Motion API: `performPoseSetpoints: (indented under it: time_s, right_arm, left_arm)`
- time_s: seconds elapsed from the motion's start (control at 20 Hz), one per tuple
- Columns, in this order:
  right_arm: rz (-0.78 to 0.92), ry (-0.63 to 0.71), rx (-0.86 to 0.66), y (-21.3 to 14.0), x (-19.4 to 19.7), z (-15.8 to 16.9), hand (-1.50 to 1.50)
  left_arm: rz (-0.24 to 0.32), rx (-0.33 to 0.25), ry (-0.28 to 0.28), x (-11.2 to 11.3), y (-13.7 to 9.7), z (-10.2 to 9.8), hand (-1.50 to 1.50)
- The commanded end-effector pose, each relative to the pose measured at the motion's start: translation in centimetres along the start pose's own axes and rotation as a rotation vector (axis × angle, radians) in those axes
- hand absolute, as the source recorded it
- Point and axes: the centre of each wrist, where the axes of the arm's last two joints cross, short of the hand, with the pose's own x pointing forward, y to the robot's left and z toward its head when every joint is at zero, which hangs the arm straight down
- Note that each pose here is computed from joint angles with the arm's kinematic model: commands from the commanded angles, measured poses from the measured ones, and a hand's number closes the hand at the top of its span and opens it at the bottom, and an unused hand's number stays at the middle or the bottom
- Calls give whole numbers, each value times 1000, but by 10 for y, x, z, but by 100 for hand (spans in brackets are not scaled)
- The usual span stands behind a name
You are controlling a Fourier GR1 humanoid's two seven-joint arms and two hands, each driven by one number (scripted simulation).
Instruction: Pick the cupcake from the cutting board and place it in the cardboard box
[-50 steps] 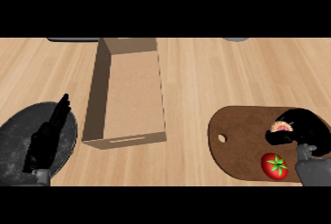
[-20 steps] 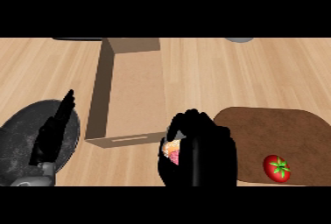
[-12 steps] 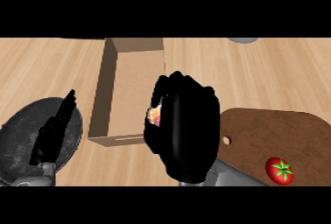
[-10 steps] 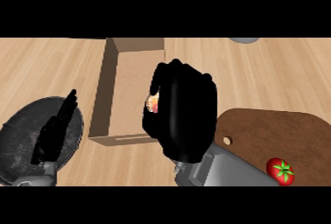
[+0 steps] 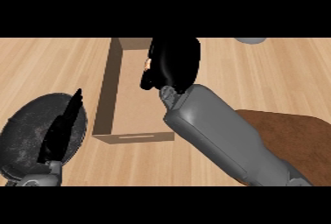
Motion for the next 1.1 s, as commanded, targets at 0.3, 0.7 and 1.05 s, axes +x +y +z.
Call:
performPoseSetpoints:
  time_s: [0.3, 0.7, 1.05]
  right_arm:
    - [-83, 282, 77, 47, -18, -46, 150]
    - [-185, 297, 28, 69, -33, -58, -150]
    - [-465, 267, -239, 57, -26, -66, -150]
  left_arm:
    - [-6, -22, -19, -3, -6, -9, 0]
    - [-5, -19, -22, 18, -10, -7, 0]
    - [5, -14, -9, 8, -3, -9, 0]
